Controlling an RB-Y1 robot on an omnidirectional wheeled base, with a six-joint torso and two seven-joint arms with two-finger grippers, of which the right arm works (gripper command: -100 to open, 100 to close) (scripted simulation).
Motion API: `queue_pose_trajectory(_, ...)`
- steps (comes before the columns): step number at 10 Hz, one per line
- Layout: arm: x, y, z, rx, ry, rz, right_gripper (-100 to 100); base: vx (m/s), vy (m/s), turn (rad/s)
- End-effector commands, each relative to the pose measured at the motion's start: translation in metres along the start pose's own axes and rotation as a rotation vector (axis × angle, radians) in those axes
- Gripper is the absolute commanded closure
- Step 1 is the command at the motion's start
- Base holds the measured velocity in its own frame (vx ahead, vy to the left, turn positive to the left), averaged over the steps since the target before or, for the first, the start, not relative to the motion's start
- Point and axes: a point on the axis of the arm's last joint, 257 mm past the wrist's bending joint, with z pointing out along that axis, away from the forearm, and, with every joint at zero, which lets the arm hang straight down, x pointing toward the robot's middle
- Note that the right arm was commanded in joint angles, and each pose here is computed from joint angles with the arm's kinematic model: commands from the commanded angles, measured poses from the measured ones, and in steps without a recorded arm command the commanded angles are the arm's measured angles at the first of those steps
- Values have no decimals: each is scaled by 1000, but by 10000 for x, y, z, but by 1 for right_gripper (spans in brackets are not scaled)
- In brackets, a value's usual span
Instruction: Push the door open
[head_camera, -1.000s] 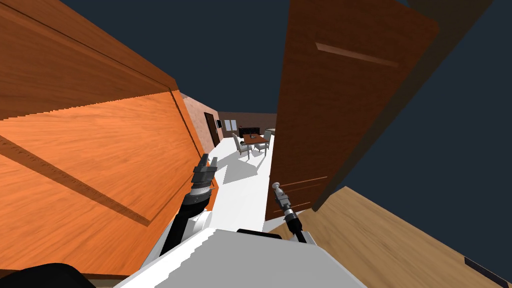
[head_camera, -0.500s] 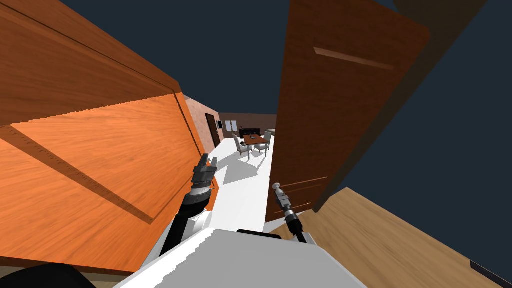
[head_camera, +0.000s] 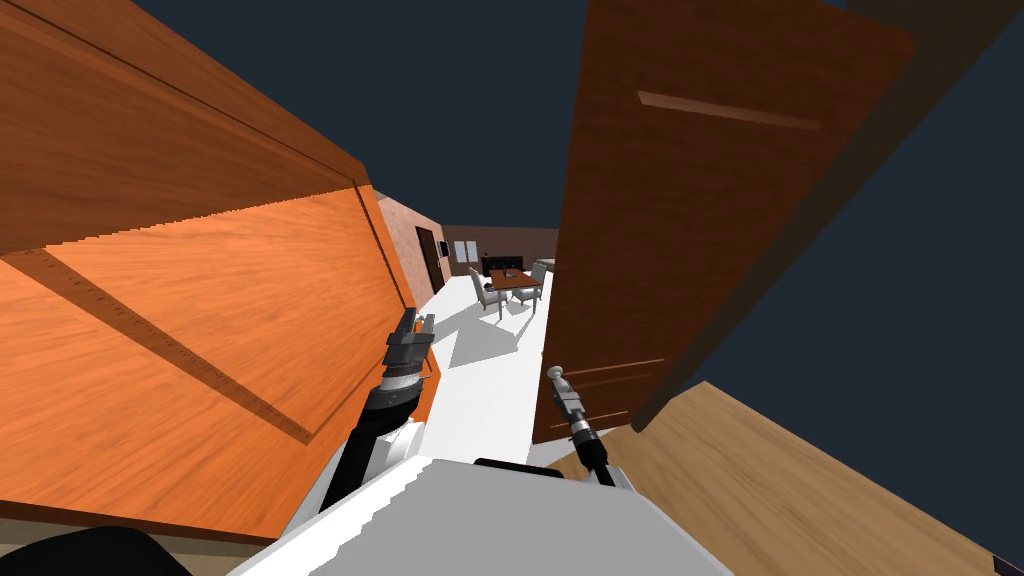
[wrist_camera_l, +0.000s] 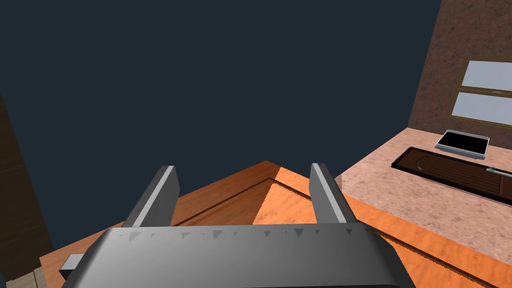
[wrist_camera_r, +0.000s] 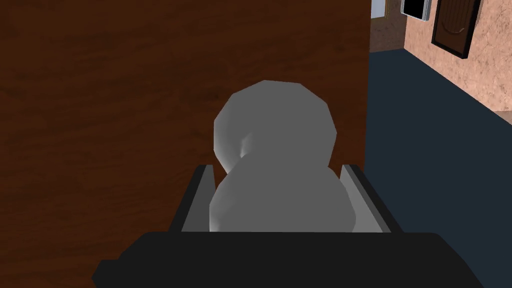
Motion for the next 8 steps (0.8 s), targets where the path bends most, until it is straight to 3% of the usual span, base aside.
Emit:
queue_pose_trajectory(1,-104,-105,26,16,-25,53,100,38,13,65)
queue_pose_trajectory(8,-216,-323,13,64,-69,257,100,32,5,53)
